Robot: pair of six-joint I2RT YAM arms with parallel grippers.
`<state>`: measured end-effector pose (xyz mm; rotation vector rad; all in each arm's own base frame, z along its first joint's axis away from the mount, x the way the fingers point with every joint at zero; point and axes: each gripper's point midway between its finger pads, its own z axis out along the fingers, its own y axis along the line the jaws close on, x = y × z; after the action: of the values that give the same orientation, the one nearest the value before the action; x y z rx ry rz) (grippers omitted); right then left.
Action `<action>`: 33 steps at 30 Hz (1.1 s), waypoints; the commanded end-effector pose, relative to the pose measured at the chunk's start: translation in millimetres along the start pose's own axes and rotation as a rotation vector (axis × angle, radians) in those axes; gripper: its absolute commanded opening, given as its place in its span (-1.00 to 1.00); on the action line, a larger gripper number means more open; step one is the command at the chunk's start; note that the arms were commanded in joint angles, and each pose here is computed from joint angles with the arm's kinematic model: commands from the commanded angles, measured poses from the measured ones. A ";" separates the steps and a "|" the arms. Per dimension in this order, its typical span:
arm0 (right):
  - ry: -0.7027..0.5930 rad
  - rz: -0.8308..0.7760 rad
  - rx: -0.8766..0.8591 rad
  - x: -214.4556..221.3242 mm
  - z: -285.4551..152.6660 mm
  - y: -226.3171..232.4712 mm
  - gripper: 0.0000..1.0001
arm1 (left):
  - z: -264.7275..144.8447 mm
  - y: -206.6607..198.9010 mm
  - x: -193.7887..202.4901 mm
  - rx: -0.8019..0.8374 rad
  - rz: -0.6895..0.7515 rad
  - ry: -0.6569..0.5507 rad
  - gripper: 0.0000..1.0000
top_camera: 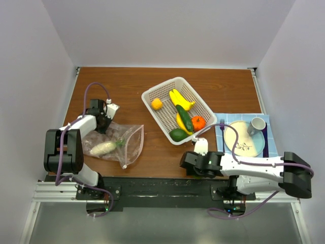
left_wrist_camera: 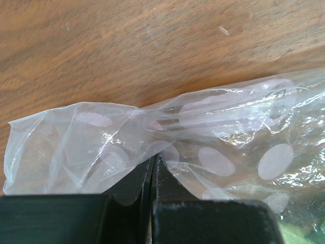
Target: Open the zip-top bag and remove the fake food
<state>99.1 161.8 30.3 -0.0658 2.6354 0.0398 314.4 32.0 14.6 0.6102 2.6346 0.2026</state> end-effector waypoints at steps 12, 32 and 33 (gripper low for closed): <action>-0.419 -0.038 0.000 -299.3 -46.2 69.8 -0.24 | -5.9 -14.2 36.1 0.040 -0.007 0.089 -1.00; -0.553 -0.428 -0.251 -226.5 -62.3 183.0 0.54 | -1.3 -16.2 37.0 0.052 -0.010 0.099 -1.00; -0.539 -0.437 -0.322 -215.1 -59.0 200.2 0.42 | -0.8 -16.4 36.1 0.055 -0.013 0.099 -1.00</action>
<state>271.0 329.4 214.0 -0.5239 2.0568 0.1616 303.7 32.2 14.6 0.6104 2.6384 0.2046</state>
